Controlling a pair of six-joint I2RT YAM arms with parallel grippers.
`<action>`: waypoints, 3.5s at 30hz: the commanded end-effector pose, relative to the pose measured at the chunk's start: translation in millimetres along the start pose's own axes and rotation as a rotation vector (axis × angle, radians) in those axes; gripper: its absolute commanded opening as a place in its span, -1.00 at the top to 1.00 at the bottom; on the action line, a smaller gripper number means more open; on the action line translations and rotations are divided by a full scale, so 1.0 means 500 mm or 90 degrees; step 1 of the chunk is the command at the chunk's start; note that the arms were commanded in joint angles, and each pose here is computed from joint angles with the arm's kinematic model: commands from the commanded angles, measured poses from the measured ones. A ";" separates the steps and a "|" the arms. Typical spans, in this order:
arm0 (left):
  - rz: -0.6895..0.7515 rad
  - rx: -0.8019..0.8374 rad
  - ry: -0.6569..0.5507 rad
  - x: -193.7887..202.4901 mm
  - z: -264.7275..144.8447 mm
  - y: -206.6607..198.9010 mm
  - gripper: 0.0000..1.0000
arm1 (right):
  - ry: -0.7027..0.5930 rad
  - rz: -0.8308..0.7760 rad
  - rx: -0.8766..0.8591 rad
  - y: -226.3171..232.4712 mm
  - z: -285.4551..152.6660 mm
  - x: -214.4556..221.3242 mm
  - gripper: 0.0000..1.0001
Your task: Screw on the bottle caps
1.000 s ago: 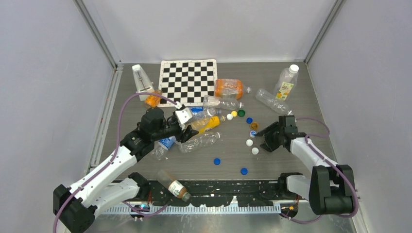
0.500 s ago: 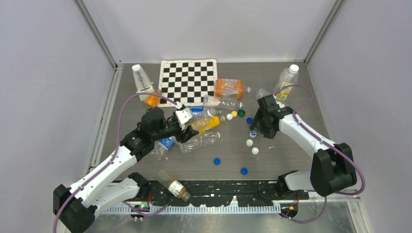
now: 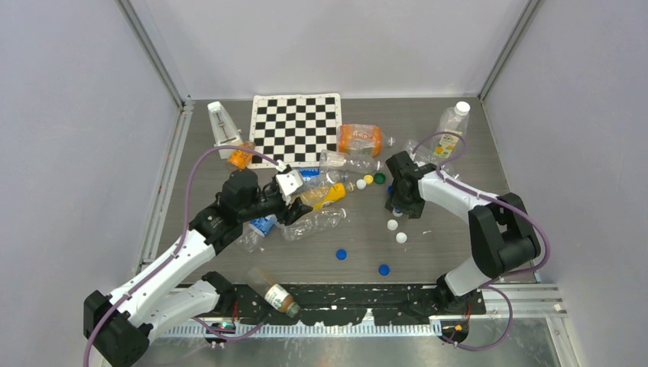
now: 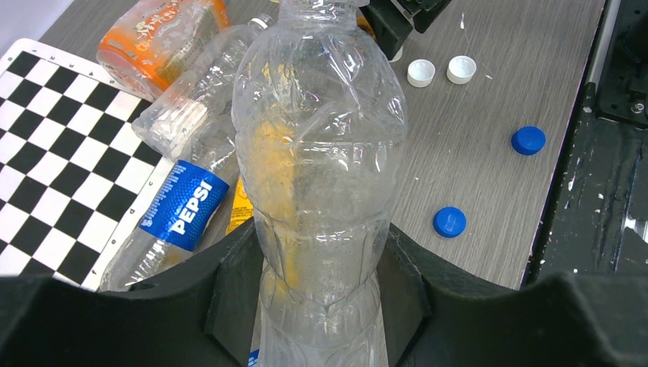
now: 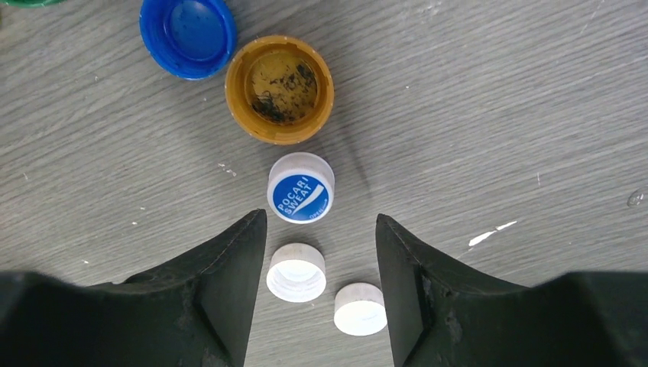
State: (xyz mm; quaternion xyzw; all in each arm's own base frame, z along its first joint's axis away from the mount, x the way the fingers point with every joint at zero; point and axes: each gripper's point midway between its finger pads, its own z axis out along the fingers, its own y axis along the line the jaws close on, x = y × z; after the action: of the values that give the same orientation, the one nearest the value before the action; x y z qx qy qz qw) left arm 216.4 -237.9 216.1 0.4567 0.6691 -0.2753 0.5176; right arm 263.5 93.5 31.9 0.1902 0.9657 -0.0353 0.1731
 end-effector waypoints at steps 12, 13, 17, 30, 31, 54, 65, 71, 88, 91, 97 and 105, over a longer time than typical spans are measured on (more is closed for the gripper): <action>0.017 0.003 -0.038 -0.052 -0.007 0.002 1.00 | -0.053 0.005 -0.020 0.038 0.025 -0.047 -0.03; 0.017 0.003 -0.038 -0.052 -0.007 0.002 1.00 | -0.055 0.005 -0.020 0.038 0.026 -0.047 -0.02; 0.018 0.003 -0.038 -0.052 -0.007 0.002 1.00 | -0.058 0.006 -0.018 0.037 0.029 -0.049 0.04; 0.020 0.006 -0.037 -0.051 -0.006 0.000 1.00 | -0.042 0.012 -0.031 0.038 0.019 -0.036 0.37; 0.020 0.007 -0.037 -0.051 -0.006 0.000 1.00 | -0.036 0.009 -0.033 0.036 0.013 -0.032 0.45; 0.095 0.062 -0.131 -0.067 0.039 -0.016 1.00 | -0.139 -0.313 -0.641 0.250 -0.519 -0.110 0.56; 0.122 0.078 -0.137 -0.080 0.052 -0.014 1.00 | -0.114 -0.425 -0.820 0.268 -0.622 -0.056 0.52; 0.123 0.082 -0.142 -0.091 0.056 -0.013 1.00 | -0.112 -0.439 -0.842 0.265 -0.633 -0.044 0.52; 0.119 0.102 -0.149 -0.114 0.054 -0.019 1.00 | -0.070 -0.465 -0.846 0.278 -0.614 -0.012 0.52; 0.119 0.107 -0.149 -0.117 0.053 -0.022 1.00 | -0.071 -0.470 -0.842 0.279 -0.610 -0.010 0.53; 0.119 0.127 -0.133 -0.114 0.047 -0.031 1.00 | -0.072 -0.492 -0.821 0.278 -0.599 -0.004 0.53; 0.115 0.154 -0.102 -0.111 0.034 -0.045 1.00 | -0.065 -0.547 -0.790 0.280 -0.580 0.017 0.55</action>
State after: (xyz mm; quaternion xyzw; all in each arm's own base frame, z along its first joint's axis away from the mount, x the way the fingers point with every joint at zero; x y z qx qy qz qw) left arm 209.6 -272.1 222.6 0.5346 0.5916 -0.3328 0.5034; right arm 221.1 262.5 298.9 -0.3078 0.7940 0.4543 0.2616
